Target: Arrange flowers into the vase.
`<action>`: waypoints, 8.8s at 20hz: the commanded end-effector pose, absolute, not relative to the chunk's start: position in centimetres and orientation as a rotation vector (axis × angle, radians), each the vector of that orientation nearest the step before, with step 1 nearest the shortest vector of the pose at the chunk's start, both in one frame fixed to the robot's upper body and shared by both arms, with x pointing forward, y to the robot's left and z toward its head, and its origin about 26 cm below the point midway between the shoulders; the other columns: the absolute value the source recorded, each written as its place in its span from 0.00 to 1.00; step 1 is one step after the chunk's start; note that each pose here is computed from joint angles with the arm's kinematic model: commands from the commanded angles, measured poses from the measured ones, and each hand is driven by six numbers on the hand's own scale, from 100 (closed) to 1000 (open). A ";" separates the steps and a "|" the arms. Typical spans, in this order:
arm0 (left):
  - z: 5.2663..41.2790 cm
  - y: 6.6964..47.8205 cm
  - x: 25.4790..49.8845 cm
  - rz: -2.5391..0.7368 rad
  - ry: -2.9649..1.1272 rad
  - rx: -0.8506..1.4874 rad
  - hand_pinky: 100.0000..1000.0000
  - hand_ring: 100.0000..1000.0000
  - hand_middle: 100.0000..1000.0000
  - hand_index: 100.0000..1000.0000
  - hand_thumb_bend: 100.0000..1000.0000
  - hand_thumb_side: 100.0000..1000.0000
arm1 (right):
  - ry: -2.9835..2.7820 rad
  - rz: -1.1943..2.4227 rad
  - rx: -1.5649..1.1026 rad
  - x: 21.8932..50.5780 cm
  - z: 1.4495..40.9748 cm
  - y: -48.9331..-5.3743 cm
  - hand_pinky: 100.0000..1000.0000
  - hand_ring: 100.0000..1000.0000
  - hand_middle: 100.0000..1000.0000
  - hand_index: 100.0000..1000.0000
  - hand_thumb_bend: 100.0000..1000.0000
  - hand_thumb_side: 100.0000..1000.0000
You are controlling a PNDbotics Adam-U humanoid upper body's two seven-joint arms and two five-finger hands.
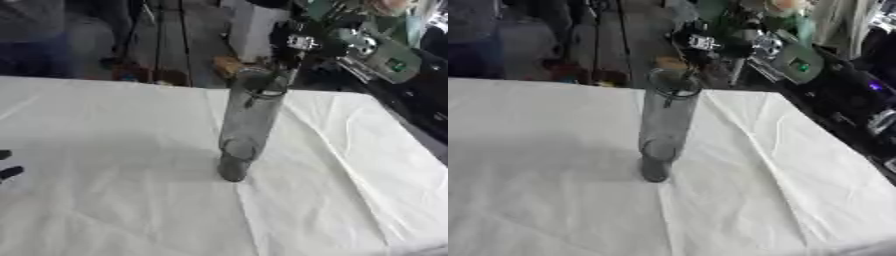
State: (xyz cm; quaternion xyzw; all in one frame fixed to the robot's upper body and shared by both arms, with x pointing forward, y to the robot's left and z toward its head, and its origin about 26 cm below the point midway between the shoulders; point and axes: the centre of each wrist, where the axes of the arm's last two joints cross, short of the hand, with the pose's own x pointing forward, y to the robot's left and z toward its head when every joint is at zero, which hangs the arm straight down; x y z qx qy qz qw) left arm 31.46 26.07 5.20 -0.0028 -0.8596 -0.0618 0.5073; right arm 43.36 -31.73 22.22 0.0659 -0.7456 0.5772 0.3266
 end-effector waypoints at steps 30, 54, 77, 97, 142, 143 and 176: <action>6.0 26.3 31.7 -0.179 -2.095 -0.012 0.68 0.95 0.63 0.78 0.94 0.75 | -1.891 2.121 0.173 43.7 24.0 -32.4 0.15 0.46 0.40 0.72 0.00 1.00; 6.0 26.3 31.7 -0.181 -2.095 -0.013 0.68 0.96 0.63 0.78 0.93 0.75 | -1.846 2.241 0.105 43.1 25.3 -31.5 0.98 1.00 1.00 1.00 0.00 1.00; 6.4 26.1 32.0 -0.183 -2.106 -0.022 0.68 0.96 0.63 0.78 0.93 0.75 | -1.867 2.076 0.097 44.2 23.2 -33.9 0.94 1.00 0.99 1.00 0.00 1.00; 6.5 26.0 32.0 -0.180 -2.106 -0.024 0.68 0.96 0.63 0.78 0.93 0.75 | -1.996 2.012 0.111 43.8 24.8 -34.0 0.94 1.00 0.98 1.00 0.00 1.00; 6.4 25.9 32.0 -0.178 -2.106 -0.032 0.69 0.96 0.63 0.78 0.93 0.75 | -2.029 2.006 0.181 43.8 23.7 -32.3 0.91 0.99 0.96 1.00 0.00 1.00; 6.4 25.9 32.0 -0.178 -2.105 -0.031 0.69 0.96 0.63 0.78 0.93 0.75 | -2.034 2.003 0.191 43.7 23.7 -32.3 0.91 0.99 0.96 1.00 0.00 1.00; 6.3 26.1 31.9 -0.179 -2.100 -0.026 0.69 0.95 0.63 0.78 0.93 0.75 | -1.967 2.038 0.302 42.9 21.9 -31.6 0.87 0.97 0.94 1.00 0.00 1.00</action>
